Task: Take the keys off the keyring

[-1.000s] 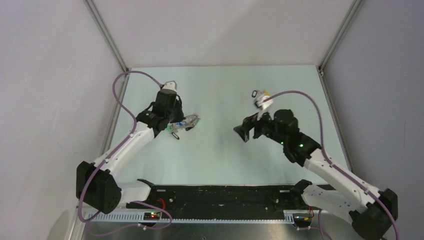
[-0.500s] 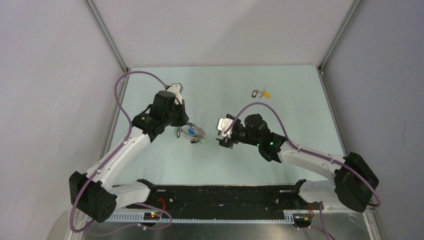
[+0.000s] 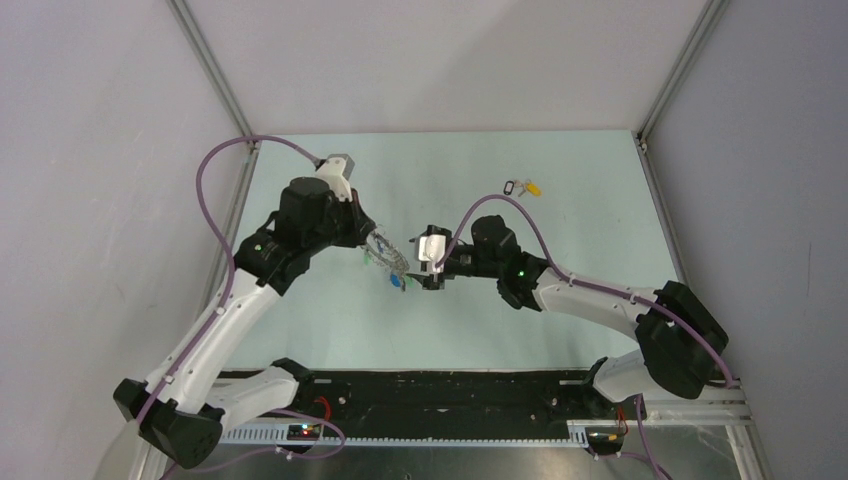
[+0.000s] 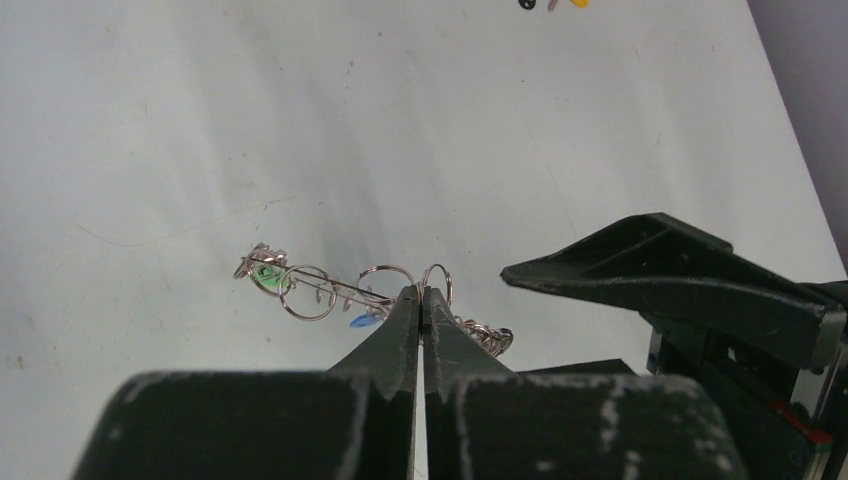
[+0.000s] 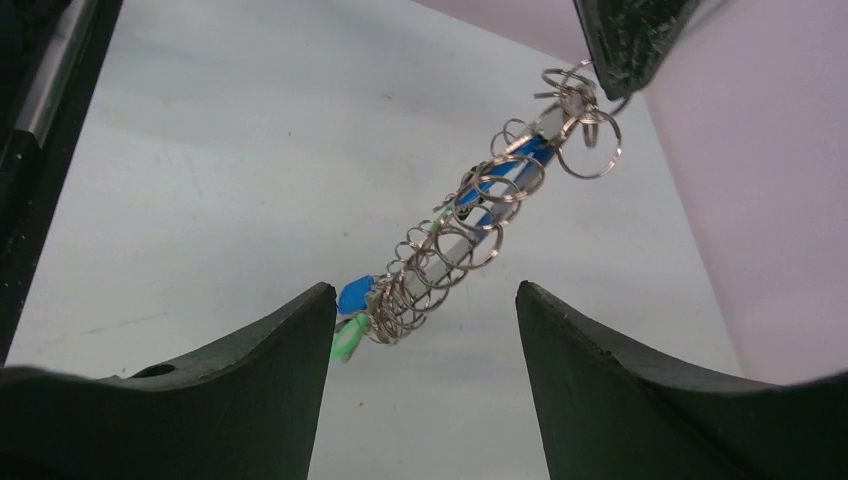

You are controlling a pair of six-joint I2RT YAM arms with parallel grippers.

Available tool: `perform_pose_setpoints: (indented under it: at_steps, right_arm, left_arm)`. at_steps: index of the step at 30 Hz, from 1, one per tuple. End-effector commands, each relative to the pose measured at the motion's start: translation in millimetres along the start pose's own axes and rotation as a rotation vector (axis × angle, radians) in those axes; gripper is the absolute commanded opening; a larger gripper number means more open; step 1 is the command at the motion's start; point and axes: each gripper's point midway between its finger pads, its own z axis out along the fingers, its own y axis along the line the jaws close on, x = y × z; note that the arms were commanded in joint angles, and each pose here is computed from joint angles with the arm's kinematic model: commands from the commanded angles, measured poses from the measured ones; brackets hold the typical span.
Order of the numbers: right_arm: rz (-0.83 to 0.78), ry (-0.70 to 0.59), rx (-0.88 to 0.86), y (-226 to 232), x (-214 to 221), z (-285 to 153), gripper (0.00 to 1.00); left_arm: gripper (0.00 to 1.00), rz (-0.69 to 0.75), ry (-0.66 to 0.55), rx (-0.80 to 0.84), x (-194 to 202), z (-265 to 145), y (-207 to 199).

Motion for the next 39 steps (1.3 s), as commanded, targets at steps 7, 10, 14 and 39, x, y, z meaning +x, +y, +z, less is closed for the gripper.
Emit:
perform_pose_setpoints:
  at_steps: [7, 10, 14, 39]
  right_arm:
    - [0.005, -0.061, 0.125, -32.8, -30.2, 19.7, 0.71]
    - [-0.004, -0.078, 0.169, -42.1, -35.6, 19.2, 0.58]
    - [-0.019, -0.068, 0.237, -55.3, -37.3, 15.5, 0.19]
    - [-0.381, -0.117, 0.318, -89.0, -118.6, -40.1, 0.00]
  left_arm:
    - [0.00, -0.008, -0.110, 0.046, -39.1, -22.9, -22.3]
    - [0.00, 0.011, -0.124, 0.064, -40.8, -29.2, -27.0]
    - [0.00, 0.019, -0.139, 0.069, -41.1, -35.4, -26.7]
    - [0.77, 0.089, -0.502, 0.247, -6.3, -86.7, -19.7]
